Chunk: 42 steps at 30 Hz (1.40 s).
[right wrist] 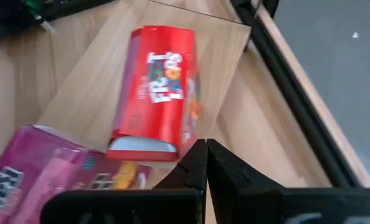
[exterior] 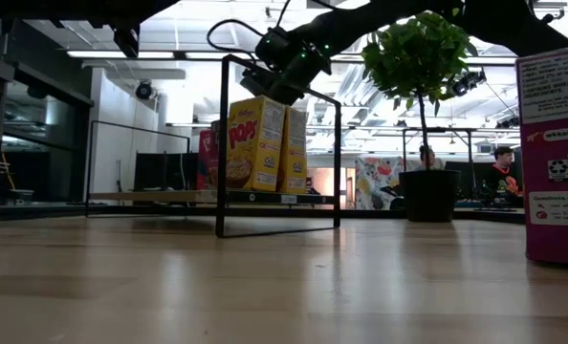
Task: Stack cereal on shelf
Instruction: Put the top red cereal box on the shelf, then put the violet cereal box on the shelf aligned with the other violet cereal box
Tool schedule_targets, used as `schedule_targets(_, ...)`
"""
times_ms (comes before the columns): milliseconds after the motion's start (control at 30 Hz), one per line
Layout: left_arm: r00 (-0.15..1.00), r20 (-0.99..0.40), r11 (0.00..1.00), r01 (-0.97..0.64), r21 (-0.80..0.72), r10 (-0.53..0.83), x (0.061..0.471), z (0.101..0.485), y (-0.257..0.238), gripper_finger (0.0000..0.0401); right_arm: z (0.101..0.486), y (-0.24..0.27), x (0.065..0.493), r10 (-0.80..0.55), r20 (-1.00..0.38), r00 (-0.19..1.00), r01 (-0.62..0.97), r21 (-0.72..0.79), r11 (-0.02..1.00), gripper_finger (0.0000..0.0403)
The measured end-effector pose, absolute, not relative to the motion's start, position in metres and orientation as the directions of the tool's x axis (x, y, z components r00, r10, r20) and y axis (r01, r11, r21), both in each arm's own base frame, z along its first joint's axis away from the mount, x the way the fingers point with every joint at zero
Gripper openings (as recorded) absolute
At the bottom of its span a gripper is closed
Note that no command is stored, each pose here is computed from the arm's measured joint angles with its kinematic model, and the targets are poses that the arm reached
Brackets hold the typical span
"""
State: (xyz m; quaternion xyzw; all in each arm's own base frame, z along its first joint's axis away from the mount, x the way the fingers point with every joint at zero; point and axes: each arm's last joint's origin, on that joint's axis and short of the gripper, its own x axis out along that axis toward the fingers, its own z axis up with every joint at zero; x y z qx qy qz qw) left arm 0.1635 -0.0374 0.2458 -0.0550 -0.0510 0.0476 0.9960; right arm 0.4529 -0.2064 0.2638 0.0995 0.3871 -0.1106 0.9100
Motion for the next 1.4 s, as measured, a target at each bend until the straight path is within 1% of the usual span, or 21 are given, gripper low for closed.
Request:
schedule_targets(300,0.989,0.094,0.988,-0.102,-0.116,0.113,0.163,0.246,-0.037,0.0000,0.263,-0.201,0.454,-0.110,-0.738,0.665,0.308,0.137,0.941,0.0000)
schedule_targets(600,0.989,0.094,0.988,-0.104,-0.116,0.115,0.163,0.246,-0.037,0.0000,0.264,-0.191,0.460,-0.052,-0.718,0.694,0.262,0.185,0.947,0.0000)
schedule_targets(800,0.989,0.094,0.988,-0.104,-0.116,0.115,0.163,0.246,-0.037,0.0000,0.265,-0.193,0.459,-0.058,-0.715,0.697,0.262,0.178,0.949,0.0000)
schedule_targets(867,0.989,0.092,0.988,-0.104,-0.115,0.115,0.163,0.245,-0.037,0.0000,0.266,-0.196,0.458,-0.077,-0.718,0.692,0.266,0.154,0.952,0.0000)
schedule_targets(967,0.989,0.088,0.988,-0.105,-0.113,0.115,0.163,0.245,-0.037,0.0000,0.271,-0.203,0.451,-0.102,-0.742,0.663,0.279,0.119,0.953,0.0000)
schedule_targets(1100,0.990,0.078,0.988,-0.107,-0.108,0.116,0.164,0.244,-0.037,0.0000,0.277,-0.208,0.437,-0.098,-0.791,0.604,0.283,0.099,0.954,0.0000)
schedule_targets(1300,0.986,0.070,0.984,-0.144,-0.107,0.152,0.163,0.243,-0.036,0.0000,0.276,-0.199,0.413,-0.027,-0.893,0.449,0.254,0.099,0.962,0.0000)
schedule_targets(1400,0.983,0.067,0.981,-0.161,-0.107,0.169,0.163,0.243,-0.035,0.0000,0.274,-0.192,0.399,-0.013,-0.917,0.398,0.245,0.093,0.965,0.0000)
